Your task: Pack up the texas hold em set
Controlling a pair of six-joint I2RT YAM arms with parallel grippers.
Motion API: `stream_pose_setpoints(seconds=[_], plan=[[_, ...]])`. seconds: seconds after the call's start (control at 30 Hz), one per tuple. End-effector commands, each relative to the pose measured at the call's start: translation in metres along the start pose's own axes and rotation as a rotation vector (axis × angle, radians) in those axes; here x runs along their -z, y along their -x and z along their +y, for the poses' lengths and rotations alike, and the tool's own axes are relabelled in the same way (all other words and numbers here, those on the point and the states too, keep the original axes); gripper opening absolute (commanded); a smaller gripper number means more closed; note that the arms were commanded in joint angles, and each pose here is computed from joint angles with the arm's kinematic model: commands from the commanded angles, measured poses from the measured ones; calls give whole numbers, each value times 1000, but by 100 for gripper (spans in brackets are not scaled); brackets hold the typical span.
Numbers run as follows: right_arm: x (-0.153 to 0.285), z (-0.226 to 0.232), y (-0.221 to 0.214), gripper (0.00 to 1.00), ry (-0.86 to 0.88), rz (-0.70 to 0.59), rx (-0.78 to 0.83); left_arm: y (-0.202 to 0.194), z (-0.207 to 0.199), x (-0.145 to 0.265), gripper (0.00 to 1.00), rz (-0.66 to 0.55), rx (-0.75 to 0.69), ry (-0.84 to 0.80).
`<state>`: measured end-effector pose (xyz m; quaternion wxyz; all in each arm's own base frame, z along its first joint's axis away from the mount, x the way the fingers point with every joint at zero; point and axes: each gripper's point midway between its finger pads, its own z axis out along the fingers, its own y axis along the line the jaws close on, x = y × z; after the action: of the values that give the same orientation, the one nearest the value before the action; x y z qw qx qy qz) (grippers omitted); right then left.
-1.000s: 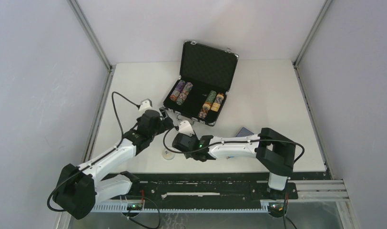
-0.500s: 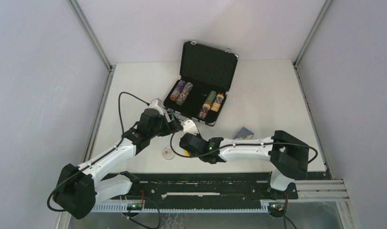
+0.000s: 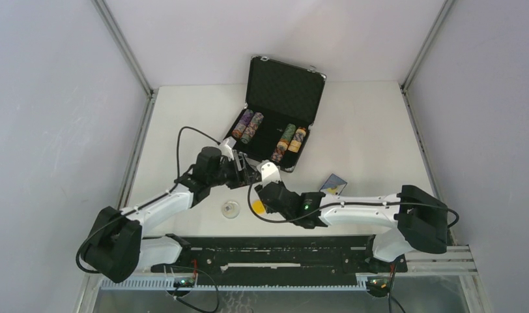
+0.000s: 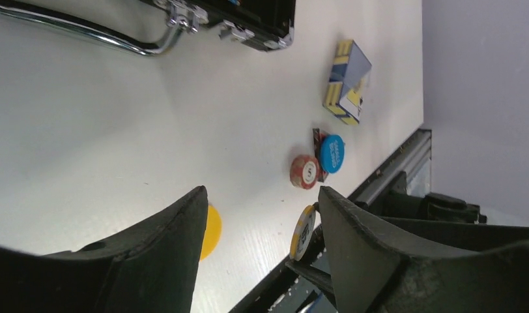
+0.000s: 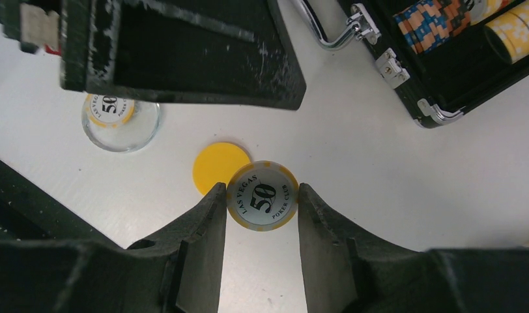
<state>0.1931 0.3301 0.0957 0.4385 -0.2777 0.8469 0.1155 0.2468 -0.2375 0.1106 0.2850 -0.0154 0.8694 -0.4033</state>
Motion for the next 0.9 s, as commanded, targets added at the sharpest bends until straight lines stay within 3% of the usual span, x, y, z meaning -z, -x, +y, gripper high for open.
stream_pose_setpoints(seconds=[0.0,0.4,0.87], plan=[[12,-5,24,45,-3,-94,-7,-12,-17,-2,67,68,26,-122],[19,-10,27,46,14,-110,-15,-24,-38,0,60,119,13,-225],[21,-11,29,46,24,-122,-23,-43,-43,-7,58,205,-6,-237]])
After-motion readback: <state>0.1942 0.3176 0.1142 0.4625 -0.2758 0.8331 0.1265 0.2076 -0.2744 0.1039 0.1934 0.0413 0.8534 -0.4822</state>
